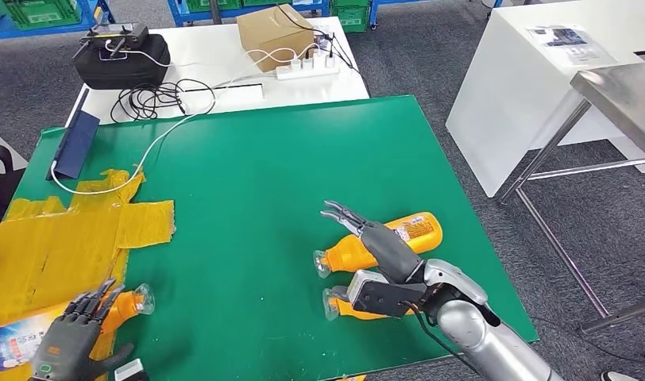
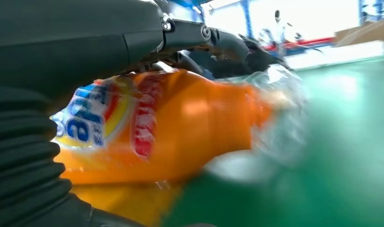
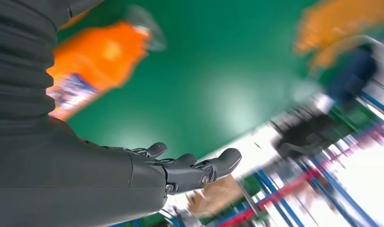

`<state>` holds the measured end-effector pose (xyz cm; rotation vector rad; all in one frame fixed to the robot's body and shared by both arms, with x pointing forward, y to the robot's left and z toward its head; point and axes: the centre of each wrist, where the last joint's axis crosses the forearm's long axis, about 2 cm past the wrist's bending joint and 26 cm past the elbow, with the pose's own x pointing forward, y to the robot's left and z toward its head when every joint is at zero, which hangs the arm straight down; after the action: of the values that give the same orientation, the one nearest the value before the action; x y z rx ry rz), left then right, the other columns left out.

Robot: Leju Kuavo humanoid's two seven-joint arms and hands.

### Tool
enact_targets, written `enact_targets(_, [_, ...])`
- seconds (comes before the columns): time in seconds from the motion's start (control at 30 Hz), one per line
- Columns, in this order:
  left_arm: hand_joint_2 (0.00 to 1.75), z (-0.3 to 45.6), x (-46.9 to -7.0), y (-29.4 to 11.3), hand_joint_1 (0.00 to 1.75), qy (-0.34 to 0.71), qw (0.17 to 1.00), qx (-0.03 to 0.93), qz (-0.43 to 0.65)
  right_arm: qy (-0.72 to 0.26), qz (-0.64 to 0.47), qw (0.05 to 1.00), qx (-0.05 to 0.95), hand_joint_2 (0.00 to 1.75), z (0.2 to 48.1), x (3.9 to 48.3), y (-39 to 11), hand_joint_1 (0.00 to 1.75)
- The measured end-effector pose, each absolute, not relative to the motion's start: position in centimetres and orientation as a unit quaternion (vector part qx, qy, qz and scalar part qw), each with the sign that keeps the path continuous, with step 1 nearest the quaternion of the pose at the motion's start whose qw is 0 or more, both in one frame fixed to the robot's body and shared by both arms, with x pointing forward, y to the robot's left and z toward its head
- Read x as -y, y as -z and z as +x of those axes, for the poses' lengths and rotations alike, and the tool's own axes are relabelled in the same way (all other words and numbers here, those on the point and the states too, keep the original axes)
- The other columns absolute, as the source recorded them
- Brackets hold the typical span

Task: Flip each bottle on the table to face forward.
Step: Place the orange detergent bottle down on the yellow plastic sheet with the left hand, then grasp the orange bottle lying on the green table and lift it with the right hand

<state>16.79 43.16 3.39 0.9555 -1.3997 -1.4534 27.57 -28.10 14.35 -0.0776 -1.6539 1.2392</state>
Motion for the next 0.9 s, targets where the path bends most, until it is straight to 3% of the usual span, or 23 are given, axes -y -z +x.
enact_targets(0.33, [0.00,17.5,-40.1,-4.4,0.00,0.454,0.490,0.684,0.295,-0.583,-0.043,0.553,0.593,1.75,23.1,32.0,-10.3,0.00])
enact_targets(0.5, [0.00,18.9,-38.8,-6.1,0.00,0.249,0.542,0.786,0.161,-0.607,-0.076,0.572,0.546,1.75,20.4,33.7,-8.8,0.00])
enact_targets(0.63, [0.00,20.2,-38.6,-8.3,0.00,0.102,0.529,0.841,0.061,-0.619,-0.102,0.578,0.522,1.75,18.4,35.1,-8.3,0.00])
enact_targets(0.9, [0.00,20.4,-38.8,-9.8,0.00,0.044,0.499,0.864,0.047,-0.638,-0.117,0.575,0.499,1.75,17.2,36.3,-8.5,0.00])
